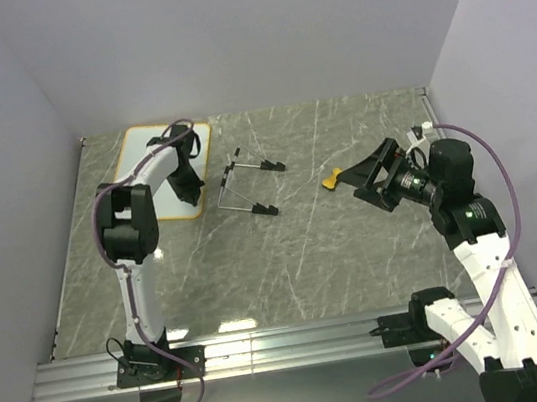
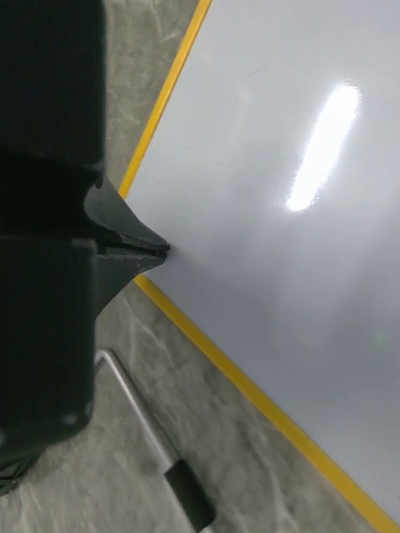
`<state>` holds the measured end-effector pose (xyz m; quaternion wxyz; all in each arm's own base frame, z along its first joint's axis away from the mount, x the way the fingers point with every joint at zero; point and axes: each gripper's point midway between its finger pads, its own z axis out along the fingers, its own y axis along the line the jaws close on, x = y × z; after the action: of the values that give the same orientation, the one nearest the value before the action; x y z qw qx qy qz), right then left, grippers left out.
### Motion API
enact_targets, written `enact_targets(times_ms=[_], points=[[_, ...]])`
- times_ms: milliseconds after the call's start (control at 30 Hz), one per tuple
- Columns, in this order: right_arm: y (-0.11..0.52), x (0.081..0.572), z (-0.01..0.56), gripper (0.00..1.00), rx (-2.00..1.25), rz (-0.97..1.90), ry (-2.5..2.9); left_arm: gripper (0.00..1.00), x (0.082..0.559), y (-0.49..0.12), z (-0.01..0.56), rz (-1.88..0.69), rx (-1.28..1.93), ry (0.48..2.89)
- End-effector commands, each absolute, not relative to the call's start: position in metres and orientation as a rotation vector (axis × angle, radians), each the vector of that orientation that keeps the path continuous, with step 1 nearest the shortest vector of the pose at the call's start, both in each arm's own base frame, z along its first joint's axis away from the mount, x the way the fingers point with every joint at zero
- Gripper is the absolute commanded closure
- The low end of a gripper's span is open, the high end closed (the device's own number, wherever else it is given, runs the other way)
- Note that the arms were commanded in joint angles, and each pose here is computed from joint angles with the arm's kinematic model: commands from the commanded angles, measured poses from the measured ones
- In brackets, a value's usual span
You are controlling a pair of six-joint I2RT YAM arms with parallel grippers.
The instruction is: Erase the whiteboard
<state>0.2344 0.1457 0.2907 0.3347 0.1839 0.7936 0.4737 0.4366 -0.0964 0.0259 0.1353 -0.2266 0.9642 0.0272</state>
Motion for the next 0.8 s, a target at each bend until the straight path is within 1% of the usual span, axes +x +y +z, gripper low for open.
enact_targets(times_ms=[0, 33, 67, 100, 200, 233, 333, 433, 467, 600, 633, 700, 767], points=[[0.149, 0.226, 0.303, 0.09, 0.426, 1.249, 2.041, 1.00, 0.398, -0.106, 0.001, 0.017, -0.714, 2.881], [0.148, 0.225, 0.304, 0.09, 0.431, 1.247, 2.041, 1.00, 0.388, -0.107, -0.005, 0.012, -0.741, 2.898], [0.148, 0.224, 0.305, 0.09, 0.427, 1.248, 2.040, 1.00, 0.384, -0.114, -0.004, -0.059, -0.767, 2.892], [0.148, 0.223, 0.306, 0.09, 0.423, 1.247, 2.038, 1.00, 0.358, -0.113, -0.019, -0.043, -0.788, 2.944], [0.148, 0.220, 0.309, 0.09, 0.415, 1.247, 2.032, 1.00, 0.330, -0.118, -0.025, -0.043, -0.806, 2.961], [0.148, 0.220, 0.308, 0.09, 0.416, 1.247, 2.033, 1.00, 0.311, -0.115, -0.033, -0.016, -0.813, 2.998], [0.150, 0.217, 0.307, 0.09, 0.409, 1.257, 2.035, 1.00, 0.280, -0.124, -0.040, -0.027, -0.807, 3.049], [0.151, 0.214, 0.303, 0.09, 0.410, 1.262, 2.040, 1.00, 0.251, -0.149, -0.033, -0.099, -0.779, 3.094], [0.151, 0.213, 0.303, 0.09, 0.408, 1.263, 2.041, 1.00, 0.241, -0.168, -0.024, -0.147, -0.753, 3.089], [0.150, 0.209, 0.305, 0.09, 0.400, 1.260, 2.032, 1.00, 0.176, -0.209, -0.007, -0.240, -0.669, 3.184], [0.151, 0.207, 0.307, 0.09, 0.395, 1.261, 2.032, 1.00, 0.156, -0.223, -0.002, -0.256, -0.590, 3.217], [0.150, 0.206, 0.307, 0.09, 0.391, 1.254, 2.034, 1.00, 0.137, -0.237, 0.019, -0.321, -0.567, 3.224], [0.150, 0.204, 0.309, 0.09, 0.385, 1.256, 2.036, 1.00, 0.110, -0.246, 0.041, -0.337, -0.470, 3.257]])
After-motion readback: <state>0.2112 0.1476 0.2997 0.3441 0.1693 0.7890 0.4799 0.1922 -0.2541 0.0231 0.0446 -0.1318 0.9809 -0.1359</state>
